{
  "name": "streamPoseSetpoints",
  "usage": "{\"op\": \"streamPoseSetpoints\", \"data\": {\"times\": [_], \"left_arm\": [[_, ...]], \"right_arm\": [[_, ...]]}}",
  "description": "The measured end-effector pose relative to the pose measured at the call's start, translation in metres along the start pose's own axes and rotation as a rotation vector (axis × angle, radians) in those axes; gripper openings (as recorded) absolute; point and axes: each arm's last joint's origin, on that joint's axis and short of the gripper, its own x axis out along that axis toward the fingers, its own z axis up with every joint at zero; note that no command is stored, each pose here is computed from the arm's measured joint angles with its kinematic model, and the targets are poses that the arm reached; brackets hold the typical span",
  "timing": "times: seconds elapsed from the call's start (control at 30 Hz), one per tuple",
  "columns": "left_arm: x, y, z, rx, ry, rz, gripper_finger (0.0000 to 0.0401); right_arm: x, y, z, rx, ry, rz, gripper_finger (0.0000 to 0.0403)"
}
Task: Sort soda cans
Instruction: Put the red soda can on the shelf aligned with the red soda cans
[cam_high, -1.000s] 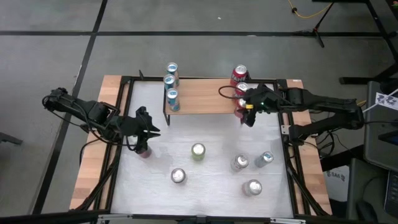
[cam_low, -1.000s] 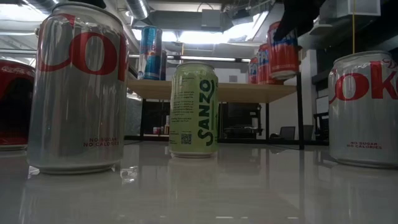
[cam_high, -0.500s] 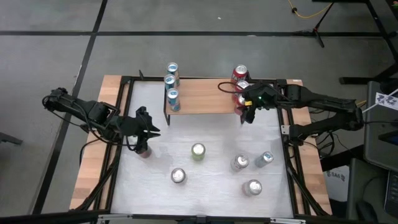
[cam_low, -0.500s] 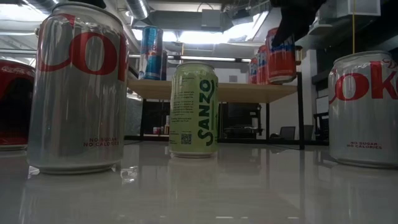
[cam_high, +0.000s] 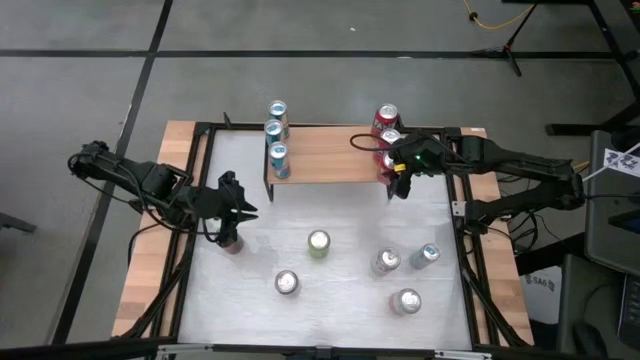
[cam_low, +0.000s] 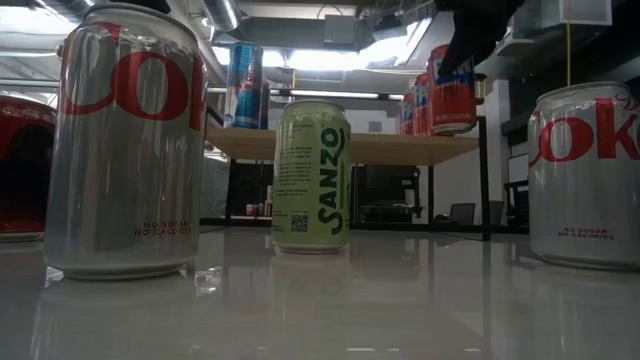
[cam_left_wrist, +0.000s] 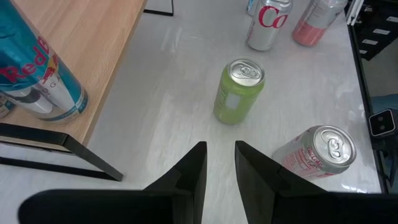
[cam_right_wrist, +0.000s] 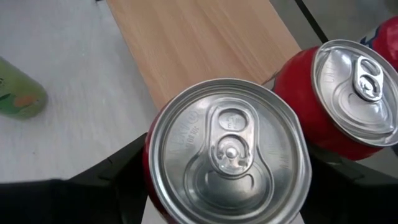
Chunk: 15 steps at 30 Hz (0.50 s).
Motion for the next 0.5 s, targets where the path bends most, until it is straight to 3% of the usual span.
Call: {"op": "streamPoseSetpoints", "data": {"times": [0.5], "left_arm": [[0.0,0.0,0.0,0.001,0.0,0.0,0.0076]], "right_arm": [[0.0,-0.0005,0.0025,-0.027,-0.025,-0.019,0.0296]]}}
